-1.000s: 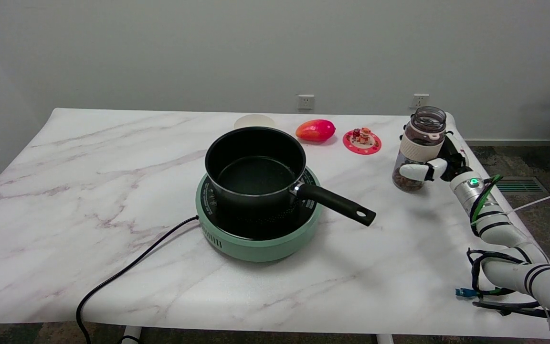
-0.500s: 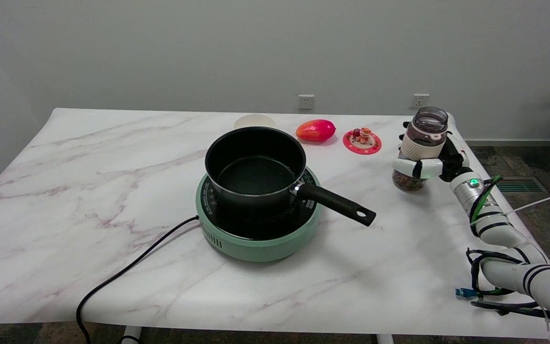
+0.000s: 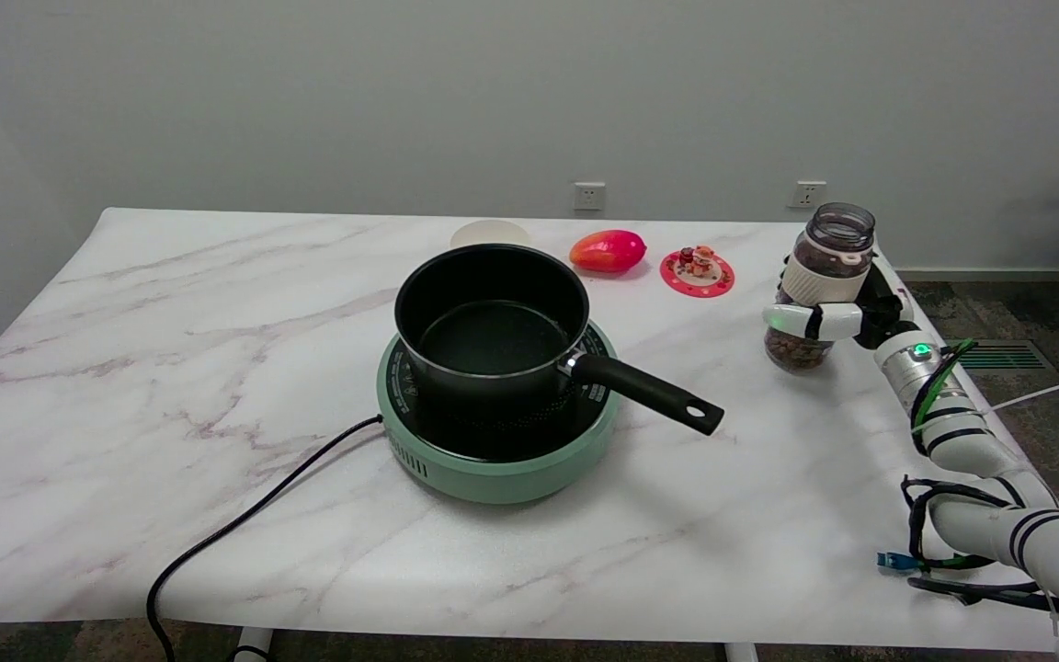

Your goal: Pick up the bottle.

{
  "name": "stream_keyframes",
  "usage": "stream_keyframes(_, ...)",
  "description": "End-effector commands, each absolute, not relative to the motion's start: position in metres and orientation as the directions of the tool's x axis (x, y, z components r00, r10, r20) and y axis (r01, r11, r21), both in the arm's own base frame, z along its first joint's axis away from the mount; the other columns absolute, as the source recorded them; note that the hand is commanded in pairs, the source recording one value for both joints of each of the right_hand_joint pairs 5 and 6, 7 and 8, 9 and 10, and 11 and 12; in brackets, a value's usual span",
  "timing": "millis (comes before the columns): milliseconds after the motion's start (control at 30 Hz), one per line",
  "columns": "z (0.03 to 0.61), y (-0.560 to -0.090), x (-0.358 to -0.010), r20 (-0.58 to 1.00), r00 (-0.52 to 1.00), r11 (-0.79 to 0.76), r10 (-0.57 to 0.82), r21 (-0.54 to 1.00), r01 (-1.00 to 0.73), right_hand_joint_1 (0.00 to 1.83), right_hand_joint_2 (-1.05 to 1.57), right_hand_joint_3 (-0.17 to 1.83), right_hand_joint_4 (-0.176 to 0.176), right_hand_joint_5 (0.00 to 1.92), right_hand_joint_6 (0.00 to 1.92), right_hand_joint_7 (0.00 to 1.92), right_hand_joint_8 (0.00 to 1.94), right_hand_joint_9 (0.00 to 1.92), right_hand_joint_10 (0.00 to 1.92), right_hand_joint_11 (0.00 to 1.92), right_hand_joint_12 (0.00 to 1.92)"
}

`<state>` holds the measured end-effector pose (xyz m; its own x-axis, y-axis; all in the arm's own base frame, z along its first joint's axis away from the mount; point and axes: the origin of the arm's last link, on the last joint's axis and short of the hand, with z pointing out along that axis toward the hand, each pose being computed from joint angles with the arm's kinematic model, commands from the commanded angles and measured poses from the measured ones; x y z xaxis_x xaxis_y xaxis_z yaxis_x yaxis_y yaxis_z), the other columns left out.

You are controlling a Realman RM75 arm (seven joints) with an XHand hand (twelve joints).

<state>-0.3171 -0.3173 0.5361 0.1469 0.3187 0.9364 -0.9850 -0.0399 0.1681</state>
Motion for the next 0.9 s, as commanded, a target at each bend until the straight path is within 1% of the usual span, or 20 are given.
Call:
stream_keyframes(33, 0.545, -0.314, -0.31, 0.927, 0.14, -0.063, 0.349, 0.173, -0.983, 1.51, 0.93, 0.5, 0.0, 1.92, 1.92, 1.86, 1.86, 1.31, 1.31, 1.15, 1.15)
stream_keyframes(233, 0.548, -0.319, -0.295, 0.925, 0.14, -0.115, 0.352, 0.192, -0.975, 1.5, 0.95, 0.49, 0.0, 1.92, 1.92, 1.88, 1.88, 1.31, 1.31, 1.15, 1.15)
stream_keyframes(367, 0.55, -0.328, -0.273, 0.929, 0.175, -0.158, 0.326, 0.237, -0.959, 1.49, 0.97, 0.49, 0.0, 1.92, 1.92, 1.9, 1.9, 1.32, 1.32, 1.16, 1.16)
stream_keyframes(500, 0.549, -0.339, -0.246, 0.928, 0.243, -0.196, 0.281, 0.303, -0.933, 1.49, 1.02, 0.48, 0.0, 1.92, 1.92, 1.92, 1.92, 1.34, 1.34, 1.19, 1.19)
stream_keyframes(567, 0.547, -0.343, -0.236, 0.926, 0.275, -0.209, 0.258, 0.332, -0.92, 1.49, 1.04, 0.49, 0.0, 1.92, 1.92, 1.92, 1.92, 1.35, 1.35, 1.21, 1.21)
stream_keyframes(667, 0.542, -0.349, -0.218, 0.921, 0.32, -0.241, 0.222, 0.37, -0.897, 1.51, 1.03, 0.58, 0.0, 1.92, 1.92, 1.92, 1.92, 1.38, 1.38, 1.24, 1.24)
stream_keyframes(767, 0.536, -0.353, -0.204, 0.917, 0.351, -0.272, 0.189, 0.392, -0.879, 1.51, 1.18, 0.62, 0.0, 1.92, 1.92, 1.92, 1.92, 1.42, 1.42, 1.26, 1.26)
stream_keyframes(867, 0.526, -0.355, -0.193, 0.916, 0.368, -0.306, 0.157, 0.4, -0.864, 1.51, 1.24, 0.66, 0.0, 1.92, 1.92, 1.92, 1.92, 1.44, 1.44, 1.27, 1.27)
stream_keyframes(900, 0.487, -0.362, -0.178, 0.936, 0.351, -0.406, -0.013, 0.316, -0.858, 1.5, 1.25, 0.66, 0.0, 1.92, 1.92, 1.92, 1.92, 1.45, 1.45, 1.27, 1.27)
